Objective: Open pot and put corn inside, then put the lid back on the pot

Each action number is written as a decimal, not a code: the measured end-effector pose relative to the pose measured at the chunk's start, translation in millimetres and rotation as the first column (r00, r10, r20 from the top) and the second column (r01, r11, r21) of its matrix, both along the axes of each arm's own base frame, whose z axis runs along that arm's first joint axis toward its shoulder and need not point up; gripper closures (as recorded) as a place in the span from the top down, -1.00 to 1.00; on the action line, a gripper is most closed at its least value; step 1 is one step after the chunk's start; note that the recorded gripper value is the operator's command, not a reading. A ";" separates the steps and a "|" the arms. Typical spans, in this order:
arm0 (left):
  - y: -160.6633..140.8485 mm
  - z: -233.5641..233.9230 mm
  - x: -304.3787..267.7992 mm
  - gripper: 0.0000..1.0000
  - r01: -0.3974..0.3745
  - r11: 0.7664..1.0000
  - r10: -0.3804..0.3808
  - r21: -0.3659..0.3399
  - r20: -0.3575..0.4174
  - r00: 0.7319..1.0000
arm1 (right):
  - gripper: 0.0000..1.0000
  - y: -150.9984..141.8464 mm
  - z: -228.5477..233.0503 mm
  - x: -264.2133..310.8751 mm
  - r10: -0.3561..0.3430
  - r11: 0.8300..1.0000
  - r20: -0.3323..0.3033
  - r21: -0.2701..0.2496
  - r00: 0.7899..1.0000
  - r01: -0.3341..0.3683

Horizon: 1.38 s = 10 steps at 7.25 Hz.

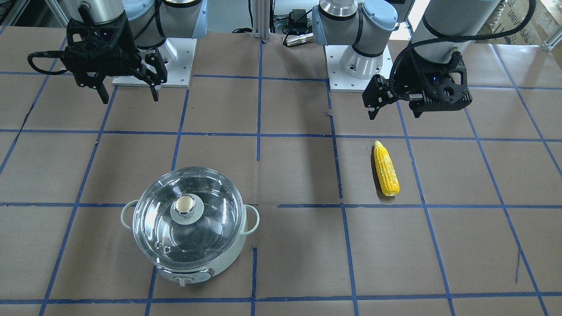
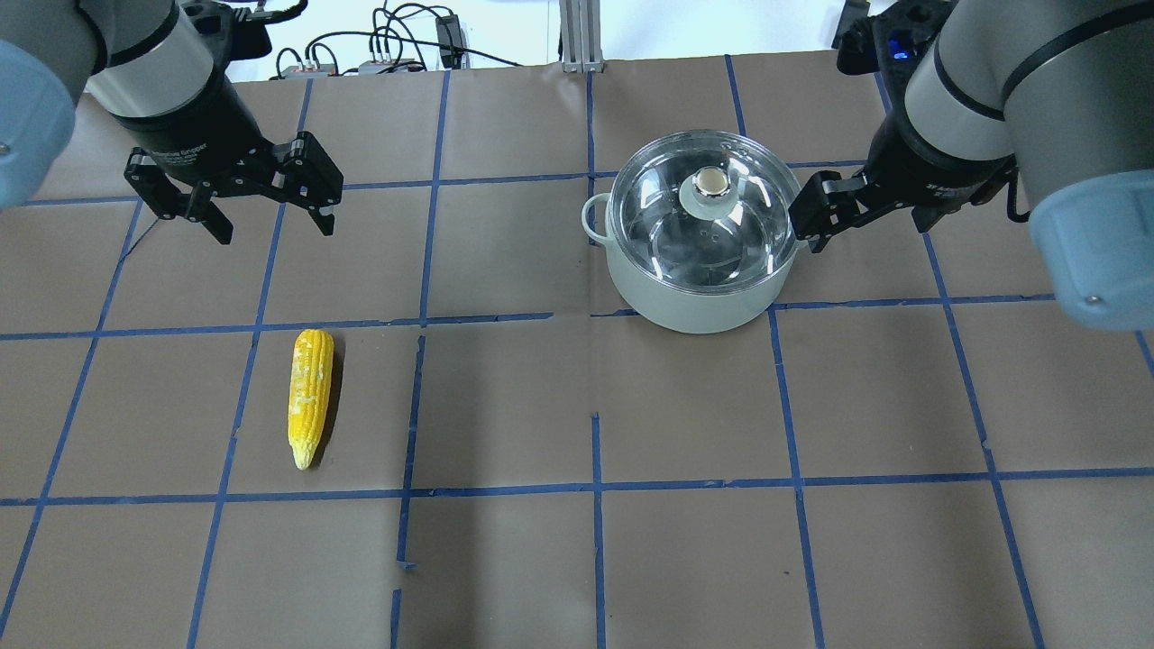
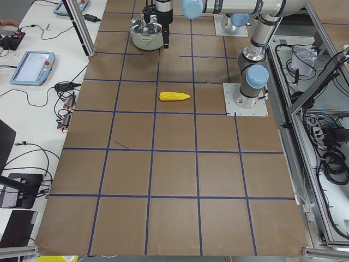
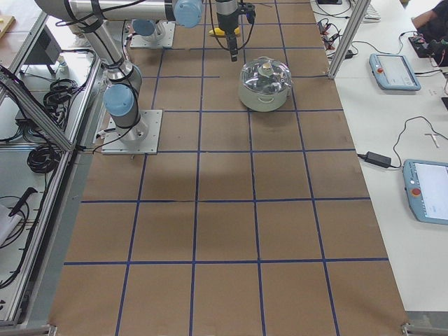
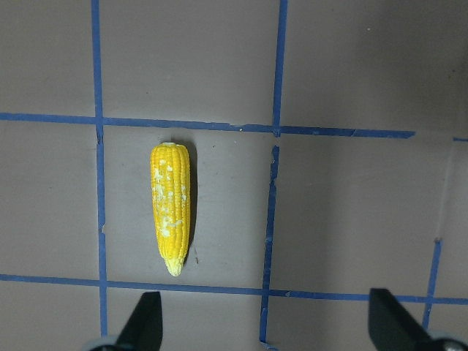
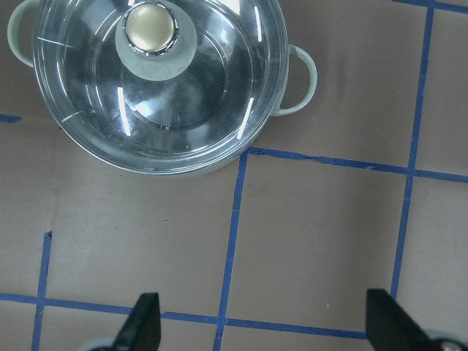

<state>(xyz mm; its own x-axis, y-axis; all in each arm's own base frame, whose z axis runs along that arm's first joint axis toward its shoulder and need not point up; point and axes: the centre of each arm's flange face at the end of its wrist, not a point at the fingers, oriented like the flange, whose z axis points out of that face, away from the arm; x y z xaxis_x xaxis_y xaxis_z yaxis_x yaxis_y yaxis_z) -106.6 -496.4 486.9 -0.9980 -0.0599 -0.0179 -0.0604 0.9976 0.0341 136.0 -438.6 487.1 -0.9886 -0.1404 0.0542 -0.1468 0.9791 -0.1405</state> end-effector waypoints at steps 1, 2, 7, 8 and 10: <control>-0.7 -1.7 0.0 1.00 0.000 1.000 0.000 0.003 0.000 1.000 | 1.00 0.1 0.1 0.0 0.000 1.000 0.000 0.000 1.000 0.000; -1.5 -4.8 0.0 1.00 0.000 1.000 0.000 0.007 -0.001 1.000 | 1.00 0.1 0.3 0.1 0.000 1.000 0.001 -0.001 1.000 0.000; 2.9 -15.9 1.3 1.00 -0.004 1.000 0.004 -0.002 -0.012 1.000 | 1.00 -0.2 0.0 0.2 0.001 1.000 0.001 -0.002 1.000 -0.001; -0.5 -21.9 -0.9 1.00 0.001 1.000 -0.001 0.002 -0.024 1.000 | 1.00 -0.3 0.0 0.2 0.001 1.000 0.001 -0.003 1.000 -0.001; -3.0 -14.9 -0.2 1.00 0.007 0.999 -0.007 -0.036 -0.011 1.000 | 1.00 -0.3 -0.4 0.2 0.000 1.000 0.001 -0.003 1.000 0.000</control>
